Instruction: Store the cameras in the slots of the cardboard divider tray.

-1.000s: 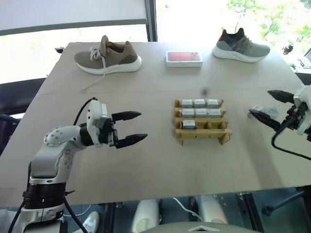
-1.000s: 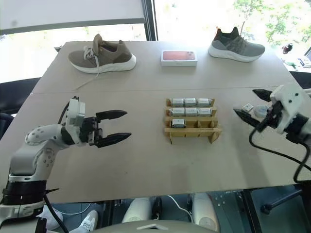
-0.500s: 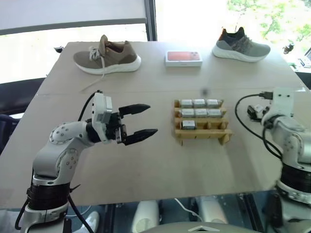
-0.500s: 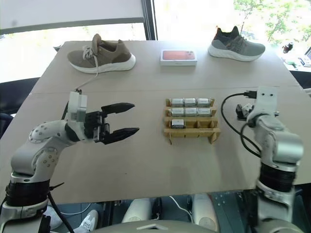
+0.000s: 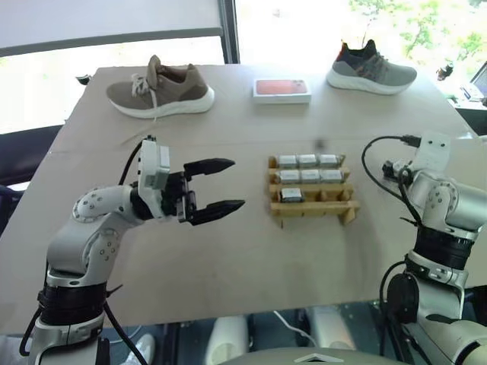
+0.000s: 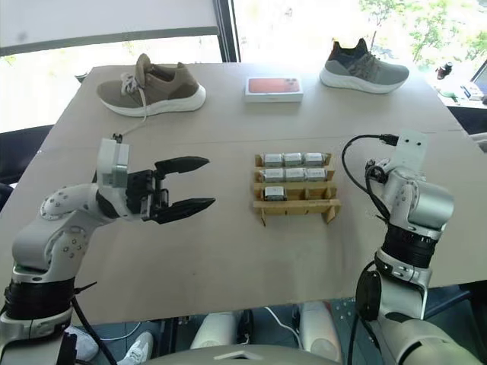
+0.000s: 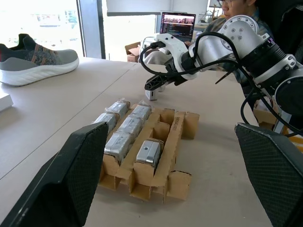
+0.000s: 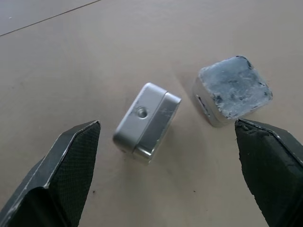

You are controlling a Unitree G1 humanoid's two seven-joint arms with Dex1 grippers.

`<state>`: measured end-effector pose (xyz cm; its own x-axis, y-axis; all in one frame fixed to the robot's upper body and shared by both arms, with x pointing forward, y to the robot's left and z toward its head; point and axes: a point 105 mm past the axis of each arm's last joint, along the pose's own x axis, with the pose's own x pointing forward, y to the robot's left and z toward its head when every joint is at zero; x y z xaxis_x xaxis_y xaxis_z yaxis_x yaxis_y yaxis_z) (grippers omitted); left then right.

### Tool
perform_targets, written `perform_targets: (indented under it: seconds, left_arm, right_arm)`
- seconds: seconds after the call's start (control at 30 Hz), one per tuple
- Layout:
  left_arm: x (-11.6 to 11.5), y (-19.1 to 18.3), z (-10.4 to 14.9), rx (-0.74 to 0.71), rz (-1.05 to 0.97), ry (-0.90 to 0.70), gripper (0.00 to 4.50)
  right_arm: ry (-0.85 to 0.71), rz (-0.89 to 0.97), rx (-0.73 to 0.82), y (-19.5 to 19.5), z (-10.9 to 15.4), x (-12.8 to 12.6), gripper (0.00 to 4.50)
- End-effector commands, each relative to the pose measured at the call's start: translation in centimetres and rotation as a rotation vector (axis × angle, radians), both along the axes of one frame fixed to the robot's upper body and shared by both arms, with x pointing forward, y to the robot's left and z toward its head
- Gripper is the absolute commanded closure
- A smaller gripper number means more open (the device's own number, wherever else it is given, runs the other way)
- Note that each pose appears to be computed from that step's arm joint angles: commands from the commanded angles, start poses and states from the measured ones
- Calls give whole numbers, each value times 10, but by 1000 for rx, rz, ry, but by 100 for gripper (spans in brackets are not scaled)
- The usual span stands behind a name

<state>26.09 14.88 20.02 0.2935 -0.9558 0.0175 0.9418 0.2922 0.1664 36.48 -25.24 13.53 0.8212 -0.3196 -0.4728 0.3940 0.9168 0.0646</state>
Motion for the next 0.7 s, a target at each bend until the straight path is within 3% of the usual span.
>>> perform_targets:
  seconds: [0.03,0.3,0.4,0.6,0.7]
  left_arm:
    - [-7,3,9,3,6,-56,7]
    - [-10,4,4,-4,27,-47,7]
    - [-10,5,3,-5,36,-47,0]
    - [-11,6,0,-12,50,-46,0]
    - [-11,7,-1,-12,56,-44,0]
  right_arm:
    - [-61,-13,5,1,16,9,0]
    - [-48,12,10,6,14,16,0]
    - [-44,21,5,5,12,19,86]
    - [-35,39,-18,2,12,21,371]
    - [-32,76,-48,1,13,18,377]
